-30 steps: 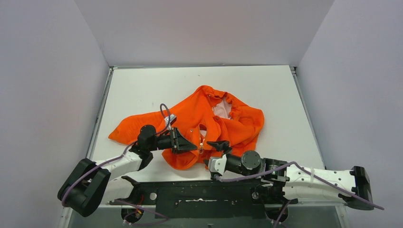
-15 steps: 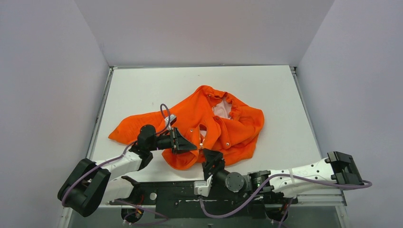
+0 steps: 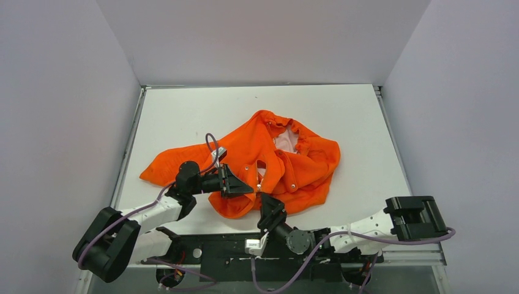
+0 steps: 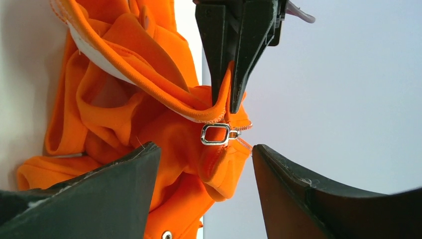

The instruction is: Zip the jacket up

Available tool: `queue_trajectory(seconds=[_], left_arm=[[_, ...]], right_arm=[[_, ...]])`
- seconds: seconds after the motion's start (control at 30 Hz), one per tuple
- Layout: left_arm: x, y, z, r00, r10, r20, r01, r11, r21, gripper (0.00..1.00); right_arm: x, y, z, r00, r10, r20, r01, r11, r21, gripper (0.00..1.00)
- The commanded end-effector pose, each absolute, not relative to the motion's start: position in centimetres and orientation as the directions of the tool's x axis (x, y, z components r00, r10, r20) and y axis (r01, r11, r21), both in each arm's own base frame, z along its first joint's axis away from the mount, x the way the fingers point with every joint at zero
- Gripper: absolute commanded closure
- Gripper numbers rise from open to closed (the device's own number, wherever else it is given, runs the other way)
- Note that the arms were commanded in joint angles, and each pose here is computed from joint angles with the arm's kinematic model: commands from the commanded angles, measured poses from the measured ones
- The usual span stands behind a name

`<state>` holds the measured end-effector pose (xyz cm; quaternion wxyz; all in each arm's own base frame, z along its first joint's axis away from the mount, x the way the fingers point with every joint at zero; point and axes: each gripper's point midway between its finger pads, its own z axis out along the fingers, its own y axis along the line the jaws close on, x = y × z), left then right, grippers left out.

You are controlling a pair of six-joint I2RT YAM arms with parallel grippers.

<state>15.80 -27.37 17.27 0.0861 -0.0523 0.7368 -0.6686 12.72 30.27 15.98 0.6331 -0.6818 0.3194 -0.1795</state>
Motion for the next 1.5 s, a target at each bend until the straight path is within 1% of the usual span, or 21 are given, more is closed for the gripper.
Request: queue_trajectory(seconds=[0.0,0.17,0.53,0.67,0.87,1.03,1.1,1.23,1.37,1.47], left_arm=[[15.5,-27.3,19.2,-0.978,-0.170,-0.125,0.119,0.047,-0.992,1.00],[15.5,-27.3,19.0,-0.978,-0.170,-0.122,0.115,0.050,-0.992,1.00],[15.4,-27.3,19.0,-0.978,-0.168,-0.122,0.115,0.047,-0.992,1.00],[15.4,-27.3,18.9,-0.978,-0.166,-0.122,0.116,0.048,-0.992,1.00],[15.4,-27.3,18.8,-0.979,-0.166,-0.122,0.115,0.049,-0.992,1.00],[15.4,-27.3,18.6,-0.979,-0.166,-0.119,0.112,0.052,-0.992,1.00],[15.4,-27.3,18.5,-0.979,-0.166,-0.119,0.112,0.052,-0.992,1.00],[15.5,-27.3,18.4,-0.979,-0.165,-0.119,0.112,0.054,-0.992,1.00],[15.5,-27.3,18.0,-0.979,-0.163,-0.124,0.114,0.068,-0.991,1.00],[15.5,-27.3,17.7,-0.978,-0.160,-0.133,0.122,0.076,-0.990,1.00]], right_arm=[[13.3,30.4,19.0,0.709,-0.670,-0.220,-0.147,0.165,-0.975,0.32],[13.7,30.7,19.1,0.707,-0.674,-0.213,-0.111,0.191,-0.975,0.33],[15.2,31.1,19.1,0.700,-0.678,-0.225,-0.088,0.231,-0.969,0.46],[15.3,31.4,19.0,0.702,-0.676,-0.223,-0.088,0.229,-0.970,0.54],[15.1,31.4,19.0,0.704,-0.670,-0.235,-0.098,0.237,-0.967,0.69],[14.8,31.6,18.8,0.707,-0.661,-0.251,-0.122,0.235,-0.964,0.75],[14.8,31.5,18.7,0.706,-0.657,-0.264,-0.136,0.240,-0.961,0.79],[14.5,31.7,18.4,0.707,-0.641,-0.299,-0.180,0.247,-0.952,0.89],[14.2,31.9,18.4,0.700,-0.609,-0.373,-0.261,0.267,-0.928,1.00],[14.2,32.0,19.1,0.674,-0.575,-0.464,-0.351,0.303,-0.886,1.00]])
